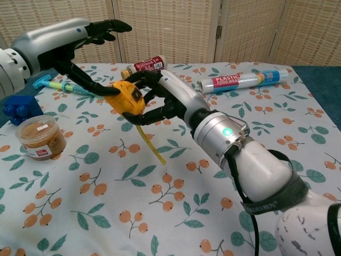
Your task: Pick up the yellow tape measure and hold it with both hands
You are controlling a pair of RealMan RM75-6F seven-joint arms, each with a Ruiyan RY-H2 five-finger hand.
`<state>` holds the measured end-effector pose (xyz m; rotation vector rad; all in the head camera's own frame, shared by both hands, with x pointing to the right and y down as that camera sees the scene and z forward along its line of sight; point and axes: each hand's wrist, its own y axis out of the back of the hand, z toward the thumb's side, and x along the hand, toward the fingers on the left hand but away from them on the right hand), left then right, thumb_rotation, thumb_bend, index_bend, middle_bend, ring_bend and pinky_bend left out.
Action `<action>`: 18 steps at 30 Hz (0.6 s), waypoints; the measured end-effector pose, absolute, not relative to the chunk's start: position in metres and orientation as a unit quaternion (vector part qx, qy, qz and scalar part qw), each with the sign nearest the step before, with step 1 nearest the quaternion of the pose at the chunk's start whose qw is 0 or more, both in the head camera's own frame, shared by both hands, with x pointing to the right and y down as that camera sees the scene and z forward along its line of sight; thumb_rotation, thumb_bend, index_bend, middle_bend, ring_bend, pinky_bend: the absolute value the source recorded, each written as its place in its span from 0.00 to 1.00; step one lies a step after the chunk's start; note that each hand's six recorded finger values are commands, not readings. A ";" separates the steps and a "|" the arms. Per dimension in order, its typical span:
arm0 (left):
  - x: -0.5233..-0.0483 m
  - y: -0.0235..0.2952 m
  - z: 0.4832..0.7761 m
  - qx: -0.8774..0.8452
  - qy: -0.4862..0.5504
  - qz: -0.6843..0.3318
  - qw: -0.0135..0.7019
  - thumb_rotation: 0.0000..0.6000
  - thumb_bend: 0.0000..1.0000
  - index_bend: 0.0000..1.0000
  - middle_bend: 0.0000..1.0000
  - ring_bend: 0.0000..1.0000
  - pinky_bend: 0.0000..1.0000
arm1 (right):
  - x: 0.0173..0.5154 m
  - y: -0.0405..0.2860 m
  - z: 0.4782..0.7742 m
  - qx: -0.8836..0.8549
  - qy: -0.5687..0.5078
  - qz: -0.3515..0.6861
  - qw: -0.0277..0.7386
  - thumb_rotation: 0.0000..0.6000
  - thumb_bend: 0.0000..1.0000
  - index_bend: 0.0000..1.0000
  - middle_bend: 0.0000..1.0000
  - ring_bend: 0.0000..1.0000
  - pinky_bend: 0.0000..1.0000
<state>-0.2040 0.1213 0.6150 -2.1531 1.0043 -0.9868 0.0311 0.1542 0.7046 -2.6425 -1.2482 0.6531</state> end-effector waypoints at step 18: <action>-0.212 0.119 0.616 -0.798 0.381 -0.374 0.281 1.00 0.40 0.10 0.05 0.07 0.00 | 0.032 0.153 0.707 -0.879 -0.417 0.223 0.065 1.00 0.37 0.59 0.51 0.41 0.13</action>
